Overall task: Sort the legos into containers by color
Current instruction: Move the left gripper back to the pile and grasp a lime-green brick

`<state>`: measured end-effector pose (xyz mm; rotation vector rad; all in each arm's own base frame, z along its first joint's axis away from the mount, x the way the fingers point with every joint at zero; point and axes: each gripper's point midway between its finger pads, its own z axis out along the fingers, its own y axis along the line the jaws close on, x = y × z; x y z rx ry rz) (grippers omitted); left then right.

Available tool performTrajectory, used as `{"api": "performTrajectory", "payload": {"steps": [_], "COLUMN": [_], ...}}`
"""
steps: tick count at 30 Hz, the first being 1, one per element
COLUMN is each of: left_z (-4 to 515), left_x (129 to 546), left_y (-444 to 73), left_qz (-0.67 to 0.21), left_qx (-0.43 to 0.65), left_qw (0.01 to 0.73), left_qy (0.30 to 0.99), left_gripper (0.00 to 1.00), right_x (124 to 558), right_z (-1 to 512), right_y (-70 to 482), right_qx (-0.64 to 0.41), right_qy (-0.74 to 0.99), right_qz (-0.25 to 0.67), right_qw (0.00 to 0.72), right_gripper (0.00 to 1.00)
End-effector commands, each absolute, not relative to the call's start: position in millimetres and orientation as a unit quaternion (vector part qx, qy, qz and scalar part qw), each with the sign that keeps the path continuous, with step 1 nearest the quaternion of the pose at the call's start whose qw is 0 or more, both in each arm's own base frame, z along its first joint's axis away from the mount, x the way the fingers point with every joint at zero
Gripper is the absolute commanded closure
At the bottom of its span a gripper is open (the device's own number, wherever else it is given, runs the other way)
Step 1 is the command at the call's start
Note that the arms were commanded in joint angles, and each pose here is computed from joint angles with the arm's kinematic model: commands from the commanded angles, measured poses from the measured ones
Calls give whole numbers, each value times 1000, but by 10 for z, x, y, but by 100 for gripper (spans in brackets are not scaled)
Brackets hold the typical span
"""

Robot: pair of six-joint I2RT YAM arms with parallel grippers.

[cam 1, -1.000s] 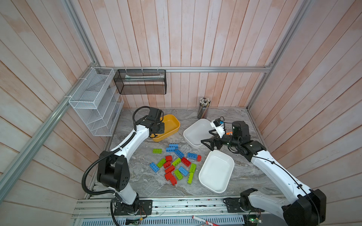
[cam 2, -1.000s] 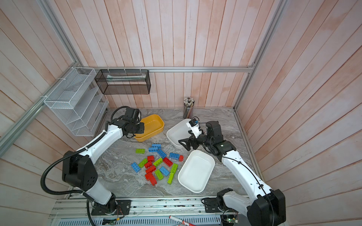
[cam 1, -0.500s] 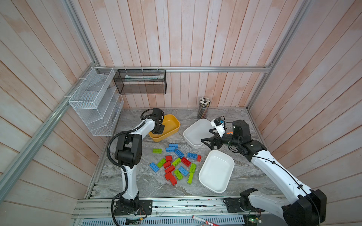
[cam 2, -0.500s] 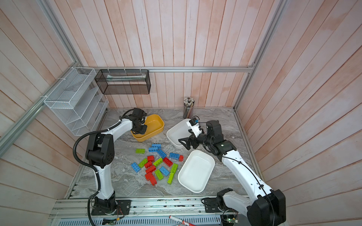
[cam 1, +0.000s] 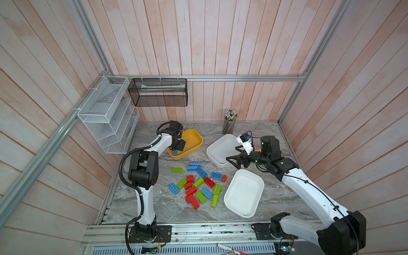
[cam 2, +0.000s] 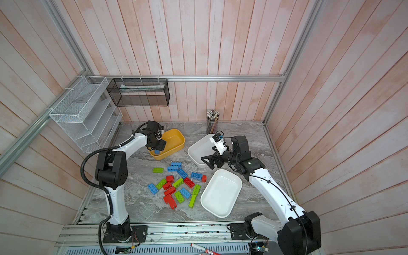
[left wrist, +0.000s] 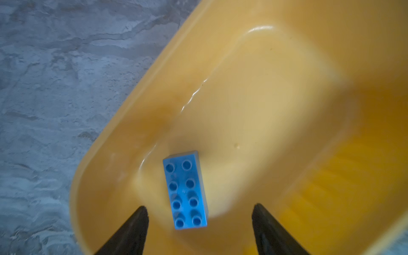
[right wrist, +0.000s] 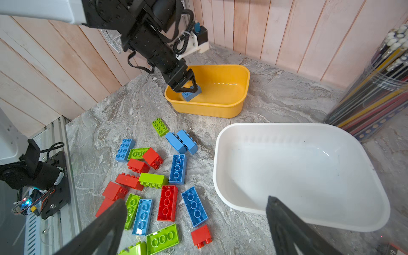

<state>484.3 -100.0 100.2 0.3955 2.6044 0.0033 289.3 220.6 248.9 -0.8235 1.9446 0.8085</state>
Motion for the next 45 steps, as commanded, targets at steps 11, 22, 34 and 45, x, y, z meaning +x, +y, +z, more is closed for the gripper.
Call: {"api": "performTrajectory", "payload": {"steps": [11, 22, 34, 45], "left_z": [1319, 868, 516, 335], "left_x": [3349, 3041, 3339, 3426], "left_y": [-1148, -997, -1049, -1055], "left_qz": [-102, -112, -90, -50], "left_qx": [-161, -386, -496, -516], "left_qw": [253, 214, 188, 150], "left_qy": [949, 891, 843, 842], "left_gripper": [20, 19, 18, 23], "right_x": [2847, 2831, 2866, 2897], "right_z": [2612, 2559, 2473, 2385], "right_y": [2210, 2222, 2212, 2143], "right_qx": [-346, -349, -349, -341], "right_qy": [770, 768, 770, 775], "right_qz": [321, 326, 325, 326], "right_qw": [430, 427, 424, 419], "right_gripper": [2, 2, 2, 2]}}
